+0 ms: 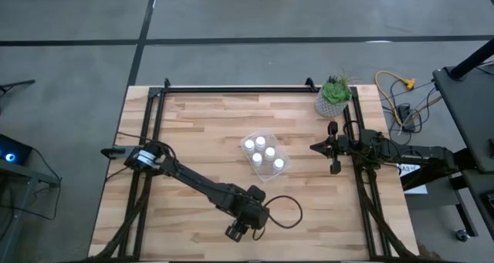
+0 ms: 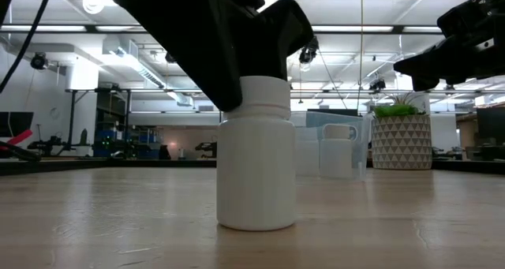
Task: Pick and place pill bottles into a basket
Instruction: Put the white pill bottle into the transparent bin
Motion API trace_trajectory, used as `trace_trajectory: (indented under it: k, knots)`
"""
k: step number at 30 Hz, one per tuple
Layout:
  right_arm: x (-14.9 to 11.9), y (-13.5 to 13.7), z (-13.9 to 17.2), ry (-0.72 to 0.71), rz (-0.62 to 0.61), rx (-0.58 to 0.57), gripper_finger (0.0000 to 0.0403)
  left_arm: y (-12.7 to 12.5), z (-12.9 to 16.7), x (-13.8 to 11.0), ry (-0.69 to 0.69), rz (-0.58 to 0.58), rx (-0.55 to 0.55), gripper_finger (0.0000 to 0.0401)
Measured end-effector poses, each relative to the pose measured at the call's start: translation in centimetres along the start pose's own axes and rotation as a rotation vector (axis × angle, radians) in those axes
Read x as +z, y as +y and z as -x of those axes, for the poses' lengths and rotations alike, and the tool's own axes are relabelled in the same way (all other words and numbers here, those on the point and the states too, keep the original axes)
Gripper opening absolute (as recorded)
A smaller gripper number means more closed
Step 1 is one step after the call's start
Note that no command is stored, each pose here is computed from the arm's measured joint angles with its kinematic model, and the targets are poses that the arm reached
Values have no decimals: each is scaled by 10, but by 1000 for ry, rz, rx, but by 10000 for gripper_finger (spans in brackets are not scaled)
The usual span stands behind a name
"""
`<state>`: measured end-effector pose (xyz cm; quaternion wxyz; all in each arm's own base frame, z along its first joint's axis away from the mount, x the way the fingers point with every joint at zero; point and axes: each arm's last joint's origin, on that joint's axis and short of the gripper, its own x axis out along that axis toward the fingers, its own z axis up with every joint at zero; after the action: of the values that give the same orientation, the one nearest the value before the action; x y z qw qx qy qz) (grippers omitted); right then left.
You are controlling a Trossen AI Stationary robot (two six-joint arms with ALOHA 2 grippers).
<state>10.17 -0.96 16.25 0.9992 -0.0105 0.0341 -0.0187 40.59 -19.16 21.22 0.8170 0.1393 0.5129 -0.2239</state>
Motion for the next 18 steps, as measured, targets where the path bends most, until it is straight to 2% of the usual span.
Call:
trace_trajectory:
  k: [18]
  knots:
    - [0, 0, 0, 0, 0, 0, 9, 0, -1, 4, -42, 1, -1, 228]
